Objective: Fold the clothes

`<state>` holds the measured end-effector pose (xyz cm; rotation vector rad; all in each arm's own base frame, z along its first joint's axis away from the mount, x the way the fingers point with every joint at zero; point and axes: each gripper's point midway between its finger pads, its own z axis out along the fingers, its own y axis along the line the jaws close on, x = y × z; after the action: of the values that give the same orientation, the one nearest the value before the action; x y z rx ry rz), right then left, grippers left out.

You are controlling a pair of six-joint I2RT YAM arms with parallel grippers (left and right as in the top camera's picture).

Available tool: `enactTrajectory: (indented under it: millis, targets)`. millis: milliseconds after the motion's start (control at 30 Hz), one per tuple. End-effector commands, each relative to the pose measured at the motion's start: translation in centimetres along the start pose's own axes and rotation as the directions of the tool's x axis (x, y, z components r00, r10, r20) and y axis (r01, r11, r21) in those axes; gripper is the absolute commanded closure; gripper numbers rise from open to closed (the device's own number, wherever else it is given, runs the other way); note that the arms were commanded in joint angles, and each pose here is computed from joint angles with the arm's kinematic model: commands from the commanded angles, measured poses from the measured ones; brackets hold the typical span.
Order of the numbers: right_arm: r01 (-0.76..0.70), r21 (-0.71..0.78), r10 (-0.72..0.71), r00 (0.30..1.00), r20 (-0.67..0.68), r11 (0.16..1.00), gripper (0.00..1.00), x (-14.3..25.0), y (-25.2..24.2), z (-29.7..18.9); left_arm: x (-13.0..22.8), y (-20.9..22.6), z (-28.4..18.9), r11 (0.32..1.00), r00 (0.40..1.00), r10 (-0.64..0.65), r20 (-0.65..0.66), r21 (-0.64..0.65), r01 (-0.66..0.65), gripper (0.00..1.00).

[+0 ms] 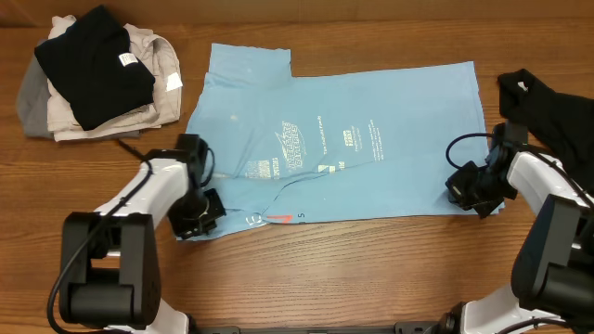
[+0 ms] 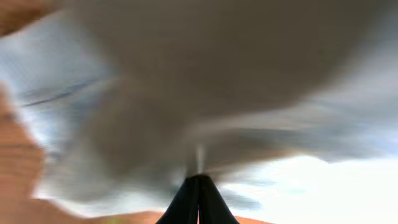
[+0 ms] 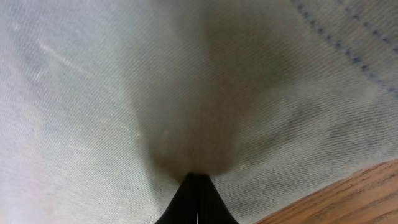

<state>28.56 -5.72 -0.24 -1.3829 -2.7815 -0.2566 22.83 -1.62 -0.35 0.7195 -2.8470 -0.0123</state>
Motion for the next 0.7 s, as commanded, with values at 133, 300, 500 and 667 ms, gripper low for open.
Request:
enactTrajectory:
  millis: [133,300,500,667]
  targets:
    - [-0.165,0.126,0.168,0.986,-0.01,0.978,0.96,-1.0,-5.3,1.2,-0.4,4.8,0.6,0.99,0.991,-0.131,-0.031,-0.064,0.128,0.96]
    - [-0.193,0.145,0.199,0.98,-0.027,0.97,0.96,-0.8,-6.3,1.0,-0.7,6.4,0.6,0.984,0.988,-0.152,-0.02,-0.099,0.15,0.96]
    - [-0.229,0.169,0.239,0.97,-0.038,0.959,0.97,-0.2,-6.7,0.8,-0.4,7.1,0.4,0.979,0.986,-0.164,-0.03,-0.127,0.159,0.96]
    - [-0.257,0.158,0.263,0.965,-0.02,0.953,0.96,0.0,-6.6,-0.4,0.5,7.8,-0.5,0.967,0.977,-0.21,-0.033,-0.155,0.203,0.96]
